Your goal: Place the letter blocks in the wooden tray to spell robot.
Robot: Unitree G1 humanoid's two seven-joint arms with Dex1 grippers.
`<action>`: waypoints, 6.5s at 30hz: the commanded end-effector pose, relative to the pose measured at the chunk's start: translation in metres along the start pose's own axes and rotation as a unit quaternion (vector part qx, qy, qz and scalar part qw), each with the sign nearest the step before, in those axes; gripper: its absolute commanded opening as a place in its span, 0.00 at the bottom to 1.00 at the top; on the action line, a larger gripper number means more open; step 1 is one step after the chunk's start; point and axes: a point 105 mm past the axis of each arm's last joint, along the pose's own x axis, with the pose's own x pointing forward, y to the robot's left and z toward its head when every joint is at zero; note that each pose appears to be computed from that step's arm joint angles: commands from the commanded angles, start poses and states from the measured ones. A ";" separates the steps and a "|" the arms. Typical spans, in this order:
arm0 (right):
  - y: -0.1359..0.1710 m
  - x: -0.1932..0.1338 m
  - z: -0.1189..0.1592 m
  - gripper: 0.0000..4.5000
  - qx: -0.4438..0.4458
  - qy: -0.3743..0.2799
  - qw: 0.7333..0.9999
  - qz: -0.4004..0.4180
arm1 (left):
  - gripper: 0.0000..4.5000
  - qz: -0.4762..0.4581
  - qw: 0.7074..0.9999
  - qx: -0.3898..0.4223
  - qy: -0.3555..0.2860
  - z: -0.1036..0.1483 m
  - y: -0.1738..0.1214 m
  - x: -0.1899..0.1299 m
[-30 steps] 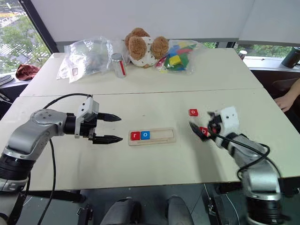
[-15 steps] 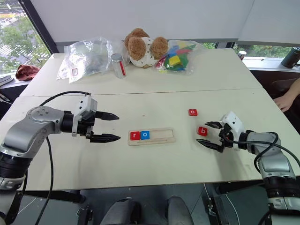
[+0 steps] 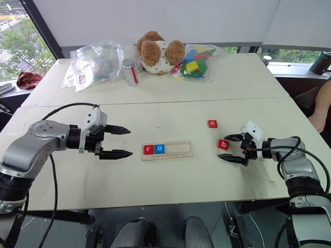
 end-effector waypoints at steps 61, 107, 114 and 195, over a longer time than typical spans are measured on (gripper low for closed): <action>0.083 0.127 0.123 0.26 -0.188 0.000 0.957 0.222 | 1.00 0.072 0.997 0.006 0.031 -0.028 0.002 -0.016; 0.074 0.128 0.133 0.99 -0.190 -0.031 0.969 0.155 | 1.00 0.072 0.997 0.010 0.020 -0.024 0.008 -0.009; 0.064 0.133 0.134 0.99 -0.197 -0.026 0.970 0.140 | 1.00 0.072 0.997 0.009 0.018 -0.024 0.008 -0.007; 0.036 0.024 0.064 0.98 0.293 -0.034 0.821 -0.490 | 1.00 -0.017 0.998 0.024 -0.052 0.028 0.005 0.020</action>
